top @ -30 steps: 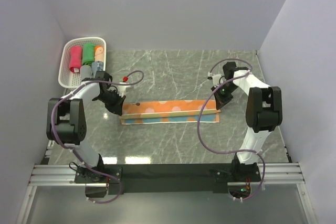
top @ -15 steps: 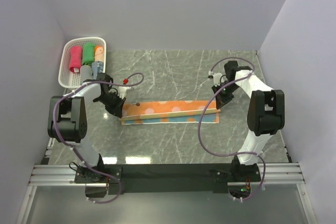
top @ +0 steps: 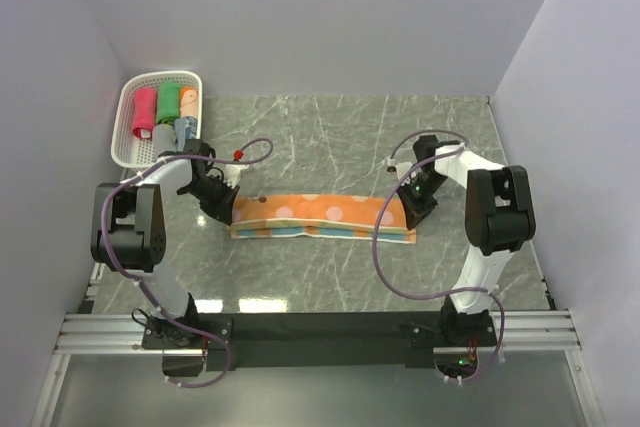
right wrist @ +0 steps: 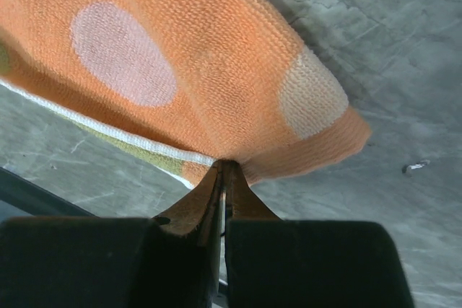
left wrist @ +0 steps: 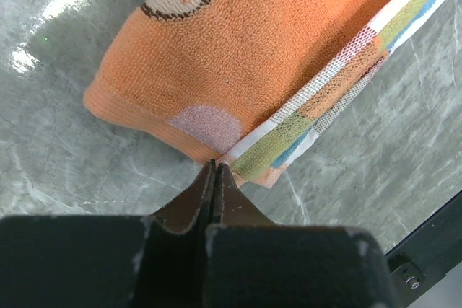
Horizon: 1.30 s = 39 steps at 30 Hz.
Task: Roll the towels
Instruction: Fold the towel
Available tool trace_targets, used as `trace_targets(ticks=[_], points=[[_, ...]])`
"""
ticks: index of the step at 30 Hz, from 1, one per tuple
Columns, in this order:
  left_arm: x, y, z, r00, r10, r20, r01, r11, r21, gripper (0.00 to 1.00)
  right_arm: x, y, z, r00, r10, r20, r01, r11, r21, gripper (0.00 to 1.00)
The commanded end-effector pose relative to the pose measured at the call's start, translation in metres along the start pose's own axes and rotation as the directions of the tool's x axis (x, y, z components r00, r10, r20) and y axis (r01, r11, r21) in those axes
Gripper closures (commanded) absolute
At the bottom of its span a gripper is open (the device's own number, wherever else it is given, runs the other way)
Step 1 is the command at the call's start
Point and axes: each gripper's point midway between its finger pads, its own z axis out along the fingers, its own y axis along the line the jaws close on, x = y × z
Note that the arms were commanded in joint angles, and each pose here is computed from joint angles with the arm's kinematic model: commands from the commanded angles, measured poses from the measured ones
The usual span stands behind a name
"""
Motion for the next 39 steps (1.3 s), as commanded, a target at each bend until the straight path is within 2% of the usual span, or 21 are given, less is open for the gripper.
trace_targets(ticks=[1, 8, 14, 20, 25, 31, 32, 33, 34, 35, 36, 39], points=[[-0.008, 0.004, -0.008, 1.000, 0.009, 0.026, -0.008, 0.999, -0.032, 0.99, -0.012, -0.019, 0.004, 1.000, 0.005, 0.026, -0.008, 0.997, 0.081, 1.00], [-0.013, 0.007, -0.010, 0.999, 0.003, 0.036, -0.001, 0.999, -0.043, 0.99, -0.051, -0.046, -0.016, 0.995, 0.020, 0.095, -0.036, 0.985, 0.168, 1.00], [-0.016, 0.006, -0.014, 0.999, 0.006, 0.042, -0.004, 0.999, -0.040, 1.00, -0.077, -0.055, -0.047, 0.988, 0.014, 0.152, -0.038, 0.986, 0.159, 1.00], [-0.022, -0.001, -0.025, 0.998, 0.012, 0.057, -0.010, 0.999, -0.032, 0.99, -0.059, -0.026, -0.069, 0.985, -0.028, 0.169, 0.011, 0.995, 0.102, 1.00], [-0.016, -0.009, -0.029, 0.998, 0.020, 0.052, -0.019, 1.000, -0.017, 0.99, -0.034, -0.025, -0.042, 0.994, -0.018, 0.106, 0.008, 0.996, 0.093, 1.00], [-0.008, -0.009, -0.022, 0.999, 0.023, 0.023, -0.023, 1.000, -0.007, 0.98, -0.041, -0.033, -0.033, 0.995, -0.017, 0.096, 0.007, 0.995, 0.102, 1.00], [-0.009, -0.008, -0.023, 0.999, 0.026, 0.026, -0.026, 1.000, -0.012, 0.92, -0.041, -0.033, -0.034, 0.995, -0.023, 0.096, 0.014, 0.995, 0.096, 0.92], [-0.009, -0.007, -0.023, 0.999, 0.026, 0.024, -0.026, 1.000, -0.014, 0.86, -0.039, -0.030, -0.037, 0.996, -0.027, 0.089, 0.020, 0.996, 0.087, 0.76], [-0.012, -0.007, -0.025, 0.999, 0.031, 0.030, -0.031, 0.999, -0.018, 0.81, -0.039, -0.028, -0.044, 0.994, -0.047, 0.103, 0.038, 0.995, 0.087, 0.67], [-0.011, -0.009, -0.027, 0.999, 0.027, 0.022, -0.027, 1.000, -0.007, 0.71, -0.039, -0.024, -0.048, 0.992, -0.057, 0.114, 0.049, 0.996, 0.076, 0.60], [-0.014, -0.011, -0.031, 0.999, 0.033, 0.031, -0.033, 0.999, -0.004, 0.66, -0.037, -0.018, -0.056, 0.991, -0.062, 0.121, 0.056, 0.997, 0.054, 0.50], [-0.024, -0.020, -0.048, 0.996, 0.055, 0.067, -0.056, 0.998, 0.013, 0.55, -0.044, -0.008, -0.084, 0.978, -0.085, 0.192, 0.080, 0.996, 0.034, 0.46]])
